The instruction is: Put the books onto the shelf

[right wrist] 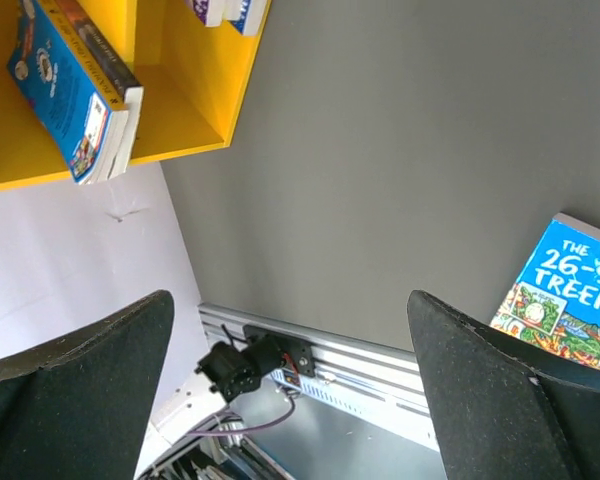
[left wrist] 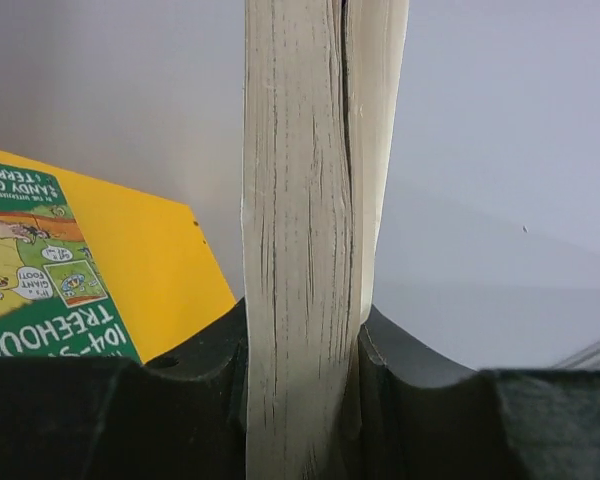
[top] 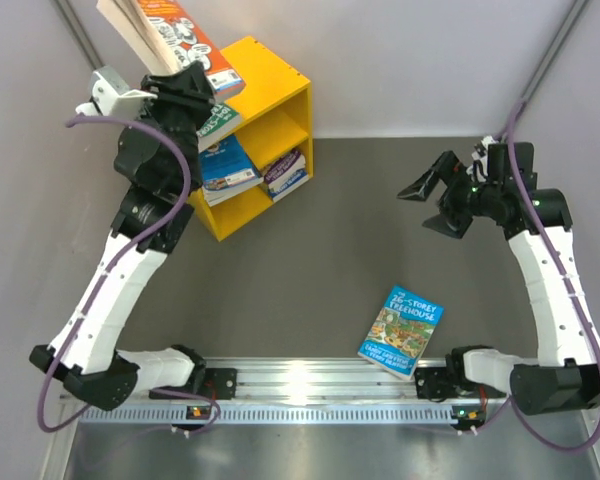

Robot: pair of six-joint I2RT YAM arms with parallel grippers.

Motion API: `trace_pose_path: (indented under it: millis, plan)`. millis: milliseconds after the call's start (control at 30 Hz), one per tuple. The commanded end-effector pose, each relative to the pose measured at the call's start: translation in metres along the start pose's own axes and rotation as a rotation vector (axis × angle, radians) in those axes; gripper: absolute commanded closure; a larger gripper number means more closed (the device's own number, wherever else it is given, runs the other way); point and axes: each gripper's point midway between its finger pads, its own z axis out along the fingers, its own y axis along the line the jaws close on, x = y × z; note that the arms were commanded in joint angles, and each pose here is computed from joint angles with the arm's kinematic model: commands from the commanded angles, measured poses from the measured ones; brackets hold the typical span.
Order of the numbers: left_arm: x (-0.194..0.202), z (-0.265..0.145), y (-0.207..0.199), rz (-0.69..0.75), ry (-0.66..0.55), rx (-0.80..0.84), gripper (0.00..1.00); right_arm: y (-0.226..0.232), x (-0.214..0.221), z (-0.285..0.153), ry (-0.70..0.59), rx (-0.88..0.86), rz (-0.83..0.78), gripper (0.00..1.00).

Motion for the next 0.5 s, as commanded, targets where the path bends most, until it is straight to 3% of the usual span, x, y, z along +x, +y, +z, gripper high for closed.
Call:
trace_pose_path:
  millis: [0,233,467]
  plan:
    - [-0.022,0.027,-0.003,-0.31,-0.071,0.08,1.0,0.018,-0.001,-0.013,-0.033,-0.083,-0.062,0.0]
    - [-0.012,0.063,0.056,-0.378,-0.081,-0.041,1.0,0.013,0.01,-0.015,-0.005,-0.092,-0.072,0.0]
    - [0.012,0.071,0.076,-0.363,0.011,-0.079,1.0,0.009,0.016,-0.015,0.012,-0.087,-0.082,0.0]
